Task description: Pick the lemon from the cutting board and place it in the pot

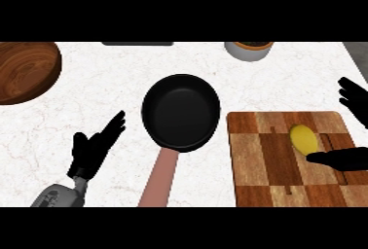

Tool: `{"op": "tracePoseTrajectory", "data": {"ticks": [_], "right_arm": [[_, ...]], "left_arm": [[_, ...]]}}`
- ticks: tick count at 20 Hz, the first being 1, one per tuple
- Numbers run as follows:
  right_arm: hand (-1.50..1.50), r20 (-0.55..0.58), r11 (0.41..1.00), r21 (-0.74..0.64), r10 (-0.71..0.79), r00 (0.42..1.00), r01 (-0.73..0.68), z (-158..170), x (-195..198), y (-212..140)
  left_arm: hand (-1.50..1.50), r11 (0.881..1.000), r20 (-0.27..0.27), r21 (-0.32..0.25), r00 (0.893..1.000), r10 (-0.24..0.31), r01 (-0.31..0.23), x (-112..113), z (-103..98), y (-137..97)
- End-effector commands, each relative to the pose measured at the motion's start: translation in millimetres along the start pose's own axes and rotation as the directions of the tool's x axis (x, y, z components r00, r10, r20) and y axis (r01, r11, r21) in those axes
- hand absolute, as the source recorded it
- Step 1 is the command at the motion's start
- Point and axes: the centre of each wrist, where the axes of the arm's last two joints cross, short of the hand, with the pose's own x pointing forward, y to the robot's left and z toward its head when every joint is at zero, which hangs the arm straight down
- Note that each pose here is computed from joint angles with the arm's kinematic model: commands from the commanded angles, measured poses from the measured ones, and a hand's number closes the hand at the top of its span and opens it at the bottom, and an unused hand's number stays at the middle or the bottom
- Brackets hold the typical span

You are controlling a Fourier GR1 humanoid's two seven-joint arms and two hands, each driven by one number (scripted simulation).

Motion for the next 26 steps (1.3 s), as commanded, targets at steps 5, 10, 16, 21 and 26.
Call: {"op": "tracePoseTrajectory", "data": {"ticks": [5,10,16,21,26], "right_arm": [[-1.5,-0.153,0.973,0.202,0.141,0.978,-0.109,-24,-47,10],[-1.5,-0.135,0.978,0.156,0.157,0.978,-0.136,-25,-83,21],[-1.5,-0.09,0.991,0.1,0.097,0.991,-0.088,-35,-98,-7],[-1.5,-0.036,0.986,0.151,-0.062,0.997,0.067,-27,-112,-6],[-1.5,-0.004,0.968,0.172,-0.188,0.982,0.186,-30,-117,4]], "left_arm": [[0.0,1.0,-0.015,-0.004,1.0,0.001,-0.001,2,2,-5],[0.0,1.0,-0.013,-0.016,1.0,0.01,-0.011,-11,6,14],[0.0,1.0,-0.014,-0.006,1.0,-0.017,0.017,1,-1,-1],[0.0,1.0,-0.017,0.013,1.0,-0.002,0.002,-11,7,-4],[0.0,1.0,-0.012,-0.004,1.0,0.018,-0.018,1,3,-16]]}}
